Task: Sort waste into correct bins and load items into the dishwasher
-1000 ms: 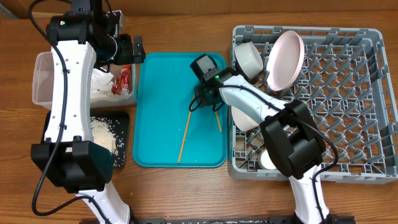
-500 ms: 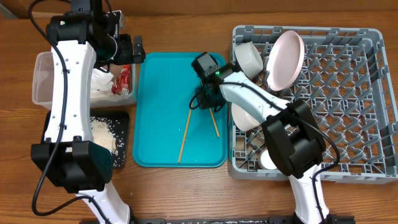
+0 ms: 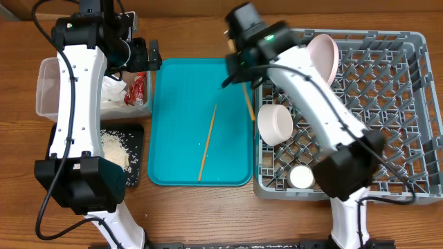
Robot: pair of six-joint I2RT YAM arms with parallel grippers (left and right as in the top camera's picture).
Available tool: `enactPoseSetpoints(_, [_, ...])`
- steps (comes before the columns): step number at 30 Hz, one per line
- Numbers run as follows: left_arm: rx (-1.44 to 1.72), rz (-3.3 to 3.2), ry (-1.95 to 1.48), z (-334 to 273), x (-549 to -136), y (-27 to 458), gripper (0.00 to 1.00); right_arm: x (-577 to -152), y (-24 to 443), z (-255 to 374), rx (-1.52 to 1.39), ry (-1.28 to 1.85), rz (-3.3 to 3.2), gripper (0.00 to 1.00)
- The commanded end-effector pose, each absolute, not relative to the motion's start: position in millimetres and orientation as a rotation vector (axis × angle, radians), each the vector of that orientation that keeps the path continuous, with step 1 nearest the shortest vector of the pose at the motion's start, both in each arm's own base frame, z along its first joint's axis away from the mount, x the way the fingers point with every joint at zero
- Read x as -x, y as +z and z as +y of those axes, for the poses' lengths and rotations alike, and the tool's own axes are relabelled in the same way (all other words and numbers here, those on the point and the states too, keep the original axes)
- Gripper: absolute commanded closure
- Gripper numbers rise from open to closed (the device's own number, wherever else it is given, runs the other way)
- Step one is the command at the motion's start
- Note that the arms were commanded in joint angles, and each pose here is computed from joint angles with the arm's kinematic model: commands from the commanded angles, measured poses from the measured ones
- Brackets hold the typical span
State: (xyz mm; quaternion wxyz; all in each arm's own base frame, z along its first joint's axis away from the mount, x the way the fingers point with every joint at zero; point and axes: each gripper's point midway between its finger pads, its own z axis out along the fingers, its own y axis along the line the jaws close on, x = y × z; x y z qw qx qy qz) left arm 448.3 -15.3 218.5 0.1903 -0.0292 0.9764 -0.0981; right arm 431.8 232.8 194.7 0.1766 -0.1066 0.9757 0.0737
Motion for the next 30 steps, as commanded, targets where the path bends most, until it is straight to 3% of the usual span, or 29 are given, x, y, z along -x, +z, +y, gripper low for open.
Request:
enactPoseSetpoints(1, [0.082,2.727,-0.272,-18.2,-448.6,224.6,0.0,-434.4,250.0,187.8,0.157,0.21,2.676,0.96])
enactPoseSetpoints(6, [0.082,2.727,-0.272,-18.2,-448.6,224.6,0.0,-405.2,278.2,133.3,0.023,0.155,2.713,0.96])
enactPoseSetpoints(11, [0.082,2.727,-0.272,-18.2,-448.6,224.6,0.0,-384.6,276.1,92.6,-0.071,0.048,2.796,0.96])
enactPoseSetpoints(21, [0.082,2.727,-0.272,-18.2,-448.6,224.6,0.0,-350.1,189.6,67.2,-0.133,-0.085,3.091,0.96])
enactPoseSetpoints(30, [0.082,2.727,-0.272,-18.2,-448.6,224.6,0.0,-323.1,148.2,61.0,-0.085,-0.151,3.236,0.96])
